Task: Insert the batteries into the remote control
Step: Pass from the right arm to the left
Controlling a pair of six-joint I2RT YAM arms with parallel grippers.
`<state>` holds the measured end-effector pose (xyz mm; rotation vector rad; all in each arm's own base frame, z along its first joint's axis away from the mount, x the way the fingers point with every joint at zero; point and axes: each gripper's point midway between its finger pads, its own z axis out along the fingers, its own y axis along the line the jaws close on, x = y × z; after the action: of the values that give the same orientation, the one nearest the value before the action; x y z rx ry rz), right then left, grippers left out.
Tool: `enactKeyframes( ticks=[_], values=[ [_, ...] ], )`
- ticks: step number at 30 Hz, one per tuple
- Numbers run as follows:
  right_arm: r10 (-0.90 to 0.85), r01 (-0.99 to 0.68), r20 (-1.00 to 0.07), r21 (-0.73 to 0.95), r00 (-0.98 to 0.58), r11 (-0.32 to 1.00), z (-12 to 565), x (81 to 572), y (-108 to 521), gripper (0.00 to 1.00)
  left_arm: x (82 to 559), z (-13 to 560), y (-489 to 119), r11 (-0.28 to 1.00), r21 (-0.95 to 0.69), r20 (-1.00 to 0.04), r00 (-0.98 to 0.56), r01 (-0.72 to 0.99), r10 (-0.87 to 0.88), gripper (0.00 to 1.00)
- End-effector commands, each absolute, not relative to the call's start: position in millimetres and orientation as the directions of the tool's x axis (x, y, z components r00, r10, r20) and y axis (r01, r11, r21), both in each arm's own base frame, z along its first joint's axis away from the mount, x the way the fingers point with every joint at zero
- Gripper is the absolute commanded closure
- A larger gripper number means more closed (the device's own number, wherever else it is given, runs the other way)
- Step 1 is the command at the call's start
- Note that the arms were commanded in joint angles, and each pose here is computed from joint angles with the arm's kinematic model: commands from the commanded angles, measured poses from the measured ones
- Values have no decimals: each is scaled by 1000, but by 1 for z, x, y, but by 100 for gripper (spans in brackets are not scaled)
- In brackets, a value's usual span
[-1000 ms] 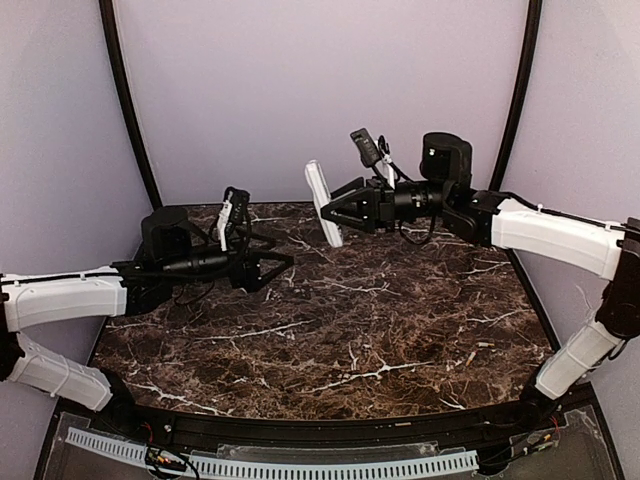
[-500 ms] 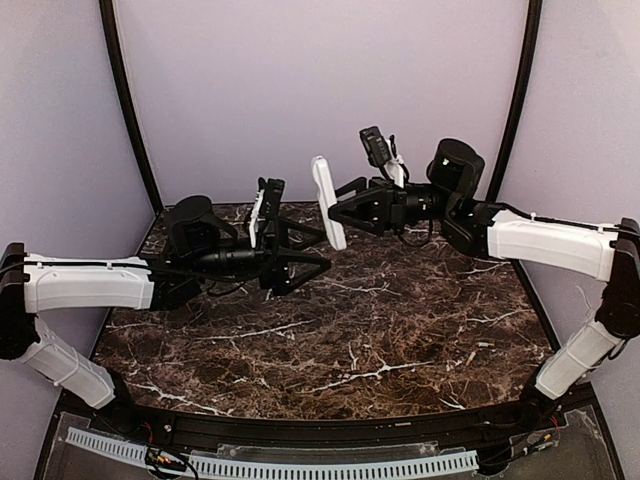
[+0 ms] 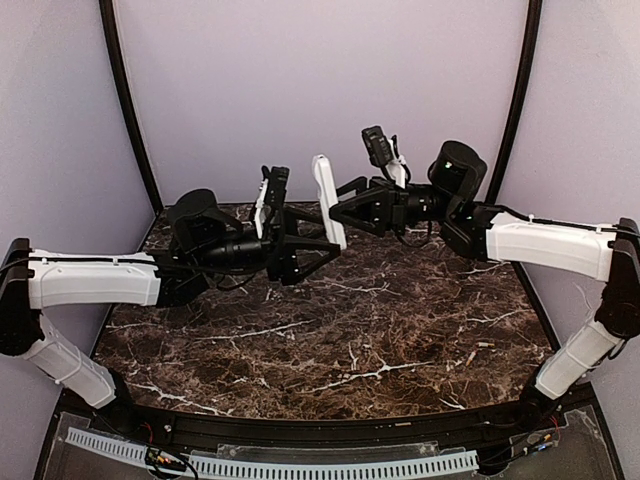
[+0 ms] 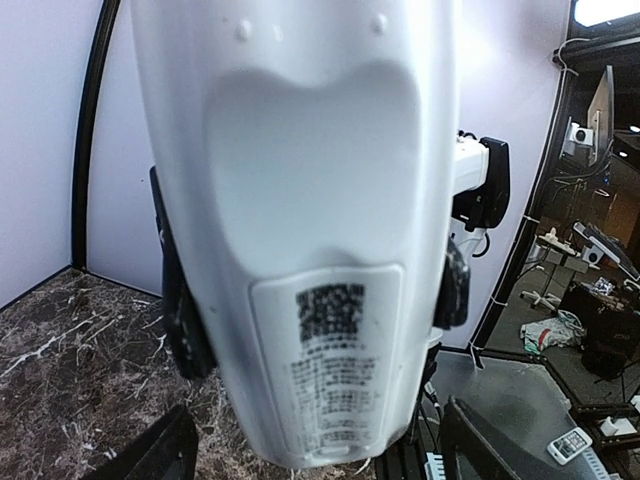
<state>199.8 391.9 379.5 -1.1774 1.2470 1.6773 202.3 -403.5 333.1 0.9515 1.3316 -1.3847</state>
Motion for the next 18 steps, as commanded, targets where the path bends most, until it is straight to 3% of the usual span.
enactKeyframes(
  ticks=[1,7,15,18],
  values=[
    [45,-920,-951,282,-305,-272,377,197,395,74,204,353,-407,51,-239,-959,-227,970,-173,16],
    [46,-923,-952,282,-304,-264,373,199,398,74,204,353,-412,46,-250,-953,-238,967,-185,21],
    [42,-926,-951,286,-305,-248,368,200,397,73,211,347,-411,98,-254,-956,-235,962,-173,46],
    [35,-930,-952,289,-304,-228,367,201,395,61,215,344,-409,131,-253,-959,-231,958,-162,55]
  ],
)
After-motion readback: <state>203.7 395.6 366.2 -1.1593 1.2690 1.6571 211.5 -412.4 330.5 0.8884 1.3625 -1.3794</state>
